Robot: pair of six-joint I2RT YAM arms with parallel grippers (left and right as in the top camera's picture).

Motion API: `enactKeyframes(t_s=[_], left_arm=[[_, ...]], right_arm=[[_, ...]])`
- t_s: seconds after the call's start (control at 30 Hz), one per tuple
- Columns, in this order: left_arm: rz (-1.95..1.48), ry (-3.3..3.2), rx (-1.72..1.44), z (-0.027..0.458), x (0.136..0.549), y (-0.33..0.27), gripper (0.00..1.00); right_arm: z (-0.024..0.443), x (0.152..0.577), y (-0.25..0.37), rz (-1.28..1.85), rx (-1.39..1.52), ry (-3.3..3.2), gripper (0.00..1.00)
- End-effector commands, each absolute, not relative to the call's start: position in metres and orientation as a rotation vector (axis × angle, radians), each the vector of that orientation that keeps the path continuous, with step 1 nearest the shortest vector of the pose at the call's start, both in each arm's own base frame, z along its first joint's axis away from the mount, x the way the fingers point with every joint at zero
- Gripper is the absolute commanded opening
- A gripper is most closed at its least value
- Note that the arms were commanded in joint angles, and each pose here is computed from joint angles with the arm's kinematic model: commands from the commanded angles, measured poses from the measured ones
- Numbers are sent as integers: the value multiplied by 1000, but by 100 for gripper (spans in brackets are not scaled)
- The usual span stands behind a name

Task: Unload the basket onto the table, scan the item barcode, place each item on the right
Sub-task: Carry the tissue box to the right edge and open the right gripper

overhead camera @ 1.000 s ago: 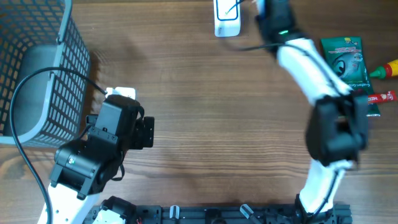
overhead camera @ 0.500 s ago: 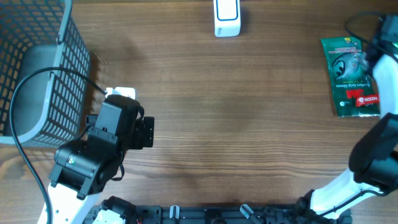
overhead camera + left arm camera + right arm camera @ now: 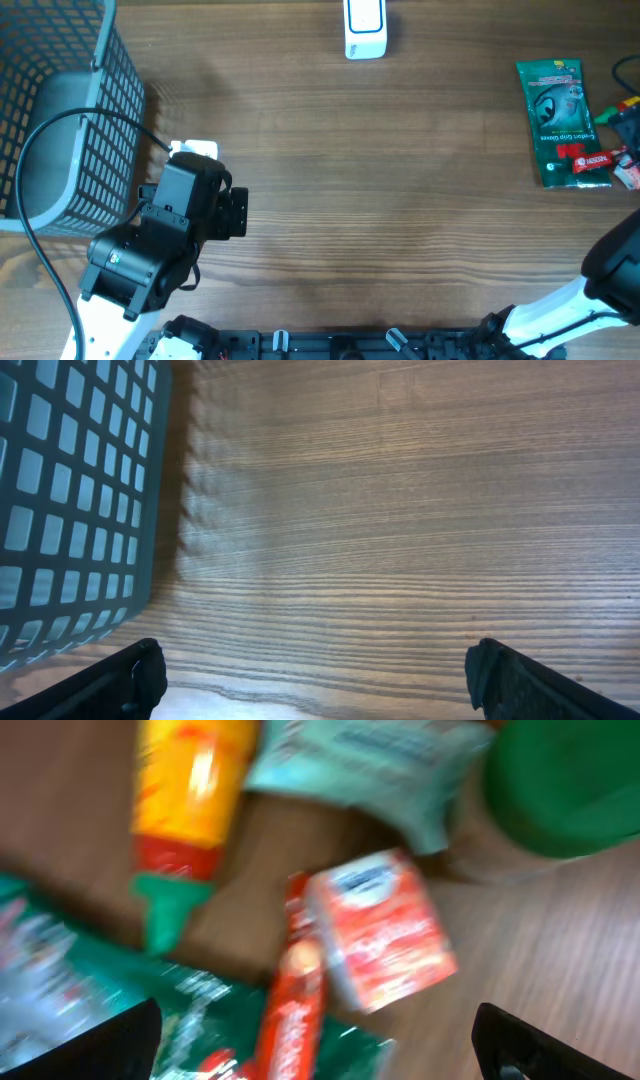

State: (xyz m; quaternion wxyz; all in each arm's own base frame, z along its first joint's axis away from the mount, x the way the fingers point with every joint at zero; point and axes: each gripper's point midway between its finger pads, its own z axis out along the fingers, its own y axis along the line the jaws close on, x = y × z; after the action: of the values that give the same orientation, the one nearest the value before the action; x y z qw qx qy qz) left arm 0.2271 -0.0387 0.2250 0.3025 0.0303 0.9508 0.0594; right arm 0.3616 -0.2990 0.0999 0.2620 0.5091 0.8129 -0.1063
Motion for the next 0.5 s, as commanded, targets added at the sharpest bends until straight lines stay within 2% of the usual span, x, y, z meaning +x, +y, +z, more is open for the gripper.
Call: enactKeyframes(t_s=[0.0,0.13,0.27,0.33,0.47], left_arm=[[171,2513,92,226,228,-38,100],[171,2513,92,226,228,-38,100],[171,2513,92,226,228,-38,100],[171,2513,92,226,228,-38,100],[171,2513,92,226,228,-38,100]], right_arm=[[184,408,-233,194,1059,2113,100],[288,410,-163,319,699,1999,100],[374,372,-75,487,429,1890,100],[392,345,-47,618,496,1867,100],[406,310,-29,800,737,1801,100]])
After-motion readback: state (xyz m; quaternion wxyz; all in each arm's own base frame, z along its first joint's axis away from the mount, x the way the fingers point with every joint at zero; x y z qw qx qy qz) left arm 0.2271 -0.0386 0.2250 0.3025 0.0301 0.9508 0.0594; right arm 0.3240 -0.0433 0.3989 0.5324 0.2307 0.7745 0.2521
